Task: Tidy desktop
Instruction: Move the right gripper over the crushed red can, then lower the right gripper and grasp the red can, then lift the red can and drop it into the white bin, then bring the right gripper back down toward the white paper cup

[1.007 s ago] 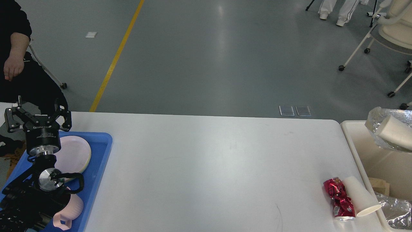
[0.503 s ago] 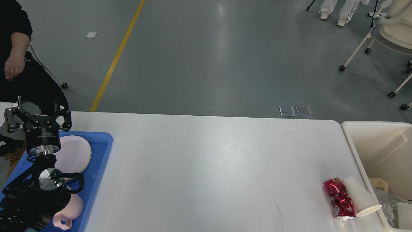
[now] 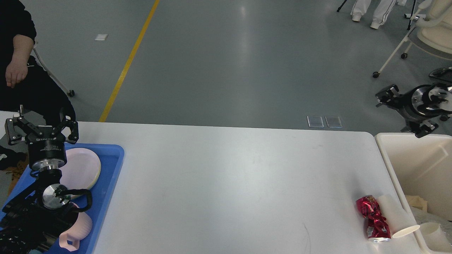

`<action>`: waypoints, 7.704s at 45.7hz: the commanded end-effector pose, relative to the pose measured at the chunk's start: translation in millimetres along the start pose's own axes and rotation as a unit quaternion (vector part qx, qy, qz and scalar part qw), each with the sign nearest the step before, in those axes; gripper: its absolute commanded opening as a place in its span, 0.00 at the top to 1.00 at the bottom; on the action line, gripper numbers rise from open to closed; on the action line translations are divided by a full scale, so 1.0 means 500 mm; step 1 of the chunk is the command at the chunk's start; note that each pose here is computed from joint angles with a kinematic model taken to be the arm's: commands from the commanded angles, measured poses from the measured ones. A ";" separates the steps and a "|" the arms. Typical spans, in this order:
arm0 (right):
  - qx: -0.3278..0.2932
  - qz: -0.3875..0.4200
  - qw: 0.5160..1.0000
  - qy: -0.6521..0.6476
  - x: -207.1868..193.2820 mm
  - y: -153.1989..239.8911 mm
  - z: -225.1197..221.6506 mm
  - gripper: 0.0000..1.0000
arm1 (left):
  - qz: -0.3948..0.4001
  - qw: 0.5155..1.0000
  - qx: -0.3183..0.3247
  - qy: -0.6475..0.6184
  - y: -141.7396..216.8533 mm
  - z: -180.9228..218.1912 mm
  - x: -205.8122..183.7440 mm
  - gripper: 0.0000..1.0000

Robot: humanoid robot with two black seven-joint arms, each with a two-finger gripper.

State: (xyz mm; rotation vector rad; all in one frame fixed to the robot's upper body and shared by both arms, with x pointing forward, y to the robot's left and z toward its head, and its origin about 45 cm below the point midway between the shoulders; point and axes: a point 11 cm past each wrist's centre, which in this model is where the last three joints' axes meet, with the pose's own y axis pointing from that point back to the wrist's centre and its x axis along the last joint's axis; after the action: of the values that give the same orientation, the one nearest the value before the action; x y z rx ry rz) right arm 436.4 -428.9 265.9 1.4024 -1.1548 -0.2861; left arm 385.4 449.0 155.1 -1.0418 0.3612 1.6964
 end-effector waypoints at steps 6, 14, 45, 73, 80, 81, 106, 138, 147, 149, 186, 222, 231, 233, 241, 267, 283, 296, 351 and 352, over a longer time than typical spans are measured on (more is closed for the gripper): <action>0.036 -0.073 0.983 0.162 -0.093 0.116 -0.142 0.00 | 0.000 1.000 0.000 0.000 0.000 0.000 0.000 0.04; 0.055 -0.076 0.953 0.288 -0.121 0.214 -0.206 0.00 | 0.000 1.000 0.000 0.000 0.000 0.000 0.000 0.04; 0.018 -0.176 0.864 0.471 -0.296 0.234 -0.170 0.00 | 0.000 1.000 0.000 0.000 0.000 0.000 0.000 0.04; -0.110 -0.223 0.860 0.446 -0.388 -0.018 0.116 0.02 | 0.000 1.000 0.000 0.000 0.000 0.000 0.000 0.04; -0.129 -0.207 0.840 0.485 -0.398 -0.054 0.169 0.02 | 0.000 1.000 0.000 0.000 0.000 0.000 0.000 0.04; -0.132 -0.208 0.838 0.487 -0.400 -0.058 0.176 0.02 | 0.000 1.000 0.000 0.000 0.000 0.000 0.000 0.04; -0.156 -0.169 0.851 0.472 -0.392 -0.126 0.247 0.02 | 0.000 1.000 0.000 0.000 0.000 0.000 0.000 0.04; -0.163 -0.168 0.854 0.465 -0.399 -0.139 0.271 0.32 | 0.000 1.000 0.000 0.000 0.000 0.000 0.000 0.04; -0.163 -0.172 0.853 0.465 -0.404 -0.138 0.271 0.79 | 0.000 1.000 0.000 0.000 0.000 0.000 0.000 0.04; -0.164 -0.172 0.853 0.465 -0.404 -0.139 0.272 0.81 | 0.000 1.000 0.000 0.000 0.000 0.000 0.000 0.04; -0.063 -0.161 0.875 0.451 -0.380 -0.007 0.079 1.00 | 0.000 1.000 0.000 0.000 0.000 0.000 0.000 0.04; 0.190 -0.104 0.932 0.290 -0.075 0.380 -0.182 1.00 | 0.000 1.000 0.000 0.000 0.000 0.000 0.000 0.04; 0.115 -0.078 0.973 0.186 0.028 0.243 -0.083 1.00 | 0.000 1.000 0.000 0.000 0.000 0.000 0.000 0.04; 0.091 -0.060 0.982 0.152 0.056 0.204 -0.048 1.00 | 0.000 1.000 0.000 0.000 0.000 0.000 0.000 0.04; -0.010 0.015 0.999 0.047 0.115 0.067 0.117 1.00 | 0.000 1.000 0.000 0.000 0.000 0.000 0.000 0.04; -0.214 0.159 0.964 0.014 0.063 -0.142 0.421 0.00 | 0.000 1.000 0.000 0.000 0.000 0.000 0.000 0.04; -0.159 0.176 0.971 0.021 0.054 -0.149 0.299 0.00 | 0.000 1.000 0.000 0.000 0.000 0.000 0.000 0.04; -0.047 0.088 0.980 0.170 0.064 0.028 -0.019 0.00 | 0.000 1.000 0.000 0.000 0.000 0.000 0.000 0.04; -0.151 -0.140 0.870 0.449 -0.200 -0.047 0.116 0.00 | 0.000 1.000 0.000 0.000 0.000 0.000 0.000 0.04; -0.161 -0.141 0.865 0.454 -0.212 -0.067 0.142 0.00 | 0.000 1.000 0.000 0.000 0.000 0.000 0.000 0.04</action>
State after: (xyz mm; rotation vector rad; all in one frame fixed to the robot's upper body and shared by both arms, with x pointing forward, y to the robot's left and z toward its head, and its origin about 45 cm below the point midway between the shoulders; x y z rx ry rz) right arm 371.2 -384.6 209.8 1.2208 -0.1612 0.0242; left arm 385.4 449.0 155.1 -1.0416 0.3611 1.6963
